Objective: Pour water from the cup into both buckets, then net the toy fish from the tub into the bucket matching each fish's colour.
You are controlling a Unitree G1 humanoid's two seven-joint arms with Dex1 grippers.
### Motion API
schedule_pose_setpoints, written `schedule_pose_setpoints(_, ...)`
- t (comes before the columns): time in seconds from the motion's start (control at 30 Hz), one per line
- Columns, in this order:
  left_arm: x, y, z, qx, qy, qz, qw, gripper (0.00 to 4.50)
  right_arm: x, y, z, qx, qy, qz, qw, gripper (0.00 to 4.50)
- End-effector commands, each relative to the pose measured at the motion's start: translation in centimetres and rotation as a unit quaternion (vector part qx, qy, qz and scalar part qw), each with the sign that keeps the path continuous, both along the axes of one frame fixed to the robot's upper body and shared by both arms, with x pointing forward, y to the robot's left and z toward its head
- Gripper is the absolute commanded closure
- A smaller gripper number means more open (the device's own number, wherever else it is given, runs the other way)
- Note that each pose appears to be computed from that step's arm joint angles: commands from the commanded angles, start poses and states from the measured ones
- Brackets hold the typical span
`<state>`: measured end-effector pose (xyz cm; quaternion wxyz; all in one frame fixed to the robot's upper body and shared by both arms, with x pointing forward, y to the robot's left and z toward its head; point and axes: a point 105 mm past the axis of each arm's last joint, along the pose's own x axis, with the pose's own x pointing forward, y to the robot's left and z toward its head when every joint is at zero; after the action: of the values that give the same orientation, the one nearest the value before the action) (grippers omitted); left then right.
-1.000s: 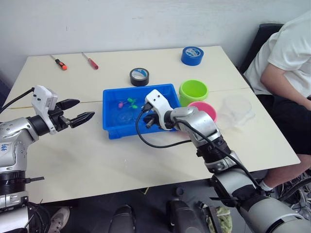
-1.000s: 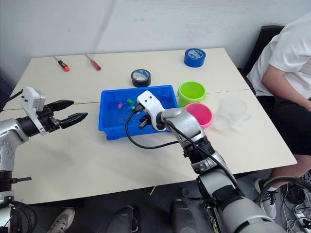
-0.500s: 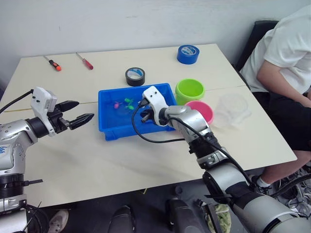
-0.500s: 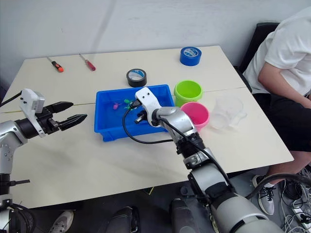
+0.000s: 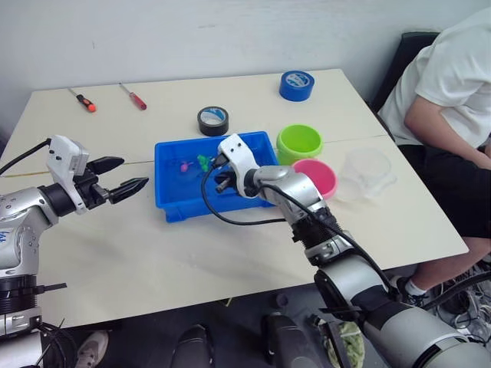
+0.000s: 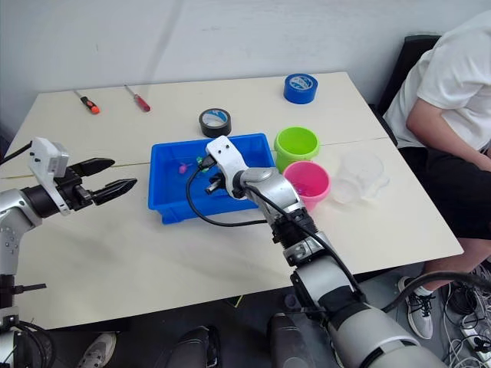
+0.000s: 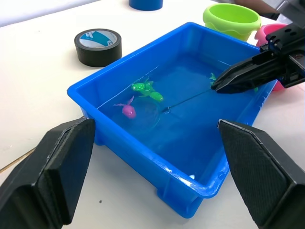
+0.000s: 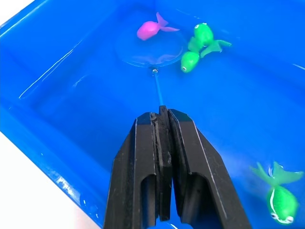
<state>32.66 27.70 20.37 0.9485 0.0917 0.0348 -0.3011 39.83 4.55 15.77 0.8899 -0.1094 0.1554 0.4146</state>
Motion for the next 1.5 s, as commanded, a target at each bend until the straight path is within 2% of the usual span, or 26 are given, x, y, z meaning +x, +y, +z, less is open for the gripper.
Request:
schedule_pose_setpoints(0.03, -0.5, 0.3, 1.2, 0.004, -0.022, 0.000, 1.000, 0.03, 0.3, 0.6, 2.9, 0.025, -0.045, 0.006, 0.999, 4.50)
schedule_pose_setpoints(0.2, -0.5, 0.2, 1.3, 0.005, -0.025, -0.004, 1.000, 0.03, -0.2, 0.1, 4.2, 0.047, -0.060, 0.015, 0.997, 4.50)
schedule_pose_setpoints(0.43, -0.7, -0.4, 2.0, 0.003, -0.041, -0.039, 0.998, 0.03, -2.1, -1.7, 5.1, 0.071, -0.070, 0.041, 0.994, 4.50)
schedule_pose_setpoints(0.73, -1.3, -2.9, 2.6, 0.019, -0.035, -0.134, 0.990, 0.03, -4.3, -5.6, 6.3, 0.093, -0.094, 0.050, 0.990, 4.50)
schedule_pose_setpoints(0.97, -0.4, -4.8, 3.0, 0.035, -0.040, -0.187, 0.981, 0.03, -5.9, -10.0, 7.9, 0.102, -0.148, 0.038, 0.983, 4.50)
schedule_pose_setpoints(1.23, 1.2, -5.9, 2.9, 0.040, -0.045, -0.214, 0.975, 0.03, -9.4, -15.9, 9.0, 0.068, -0.164, 0.028, 0.984, 4.50)
schedule_pose_setpoints(1.37, 2.0, -6.4, 2.6, 0.040, -0.047, -0.223, 0.973, 0.03, -10.8, -19.1, 10.1, 0.047, -0.184, -0.013, 0.982, 4.50)
schedule_pose_setpoints(1.5, 2.8, -6.8, 2.6, 0.038, -0.050, -0.232, 0.971, 0.03, -11.9, -22.3, 9.7, 0.006, -0.183, -0.069, 0.981, 4.50)
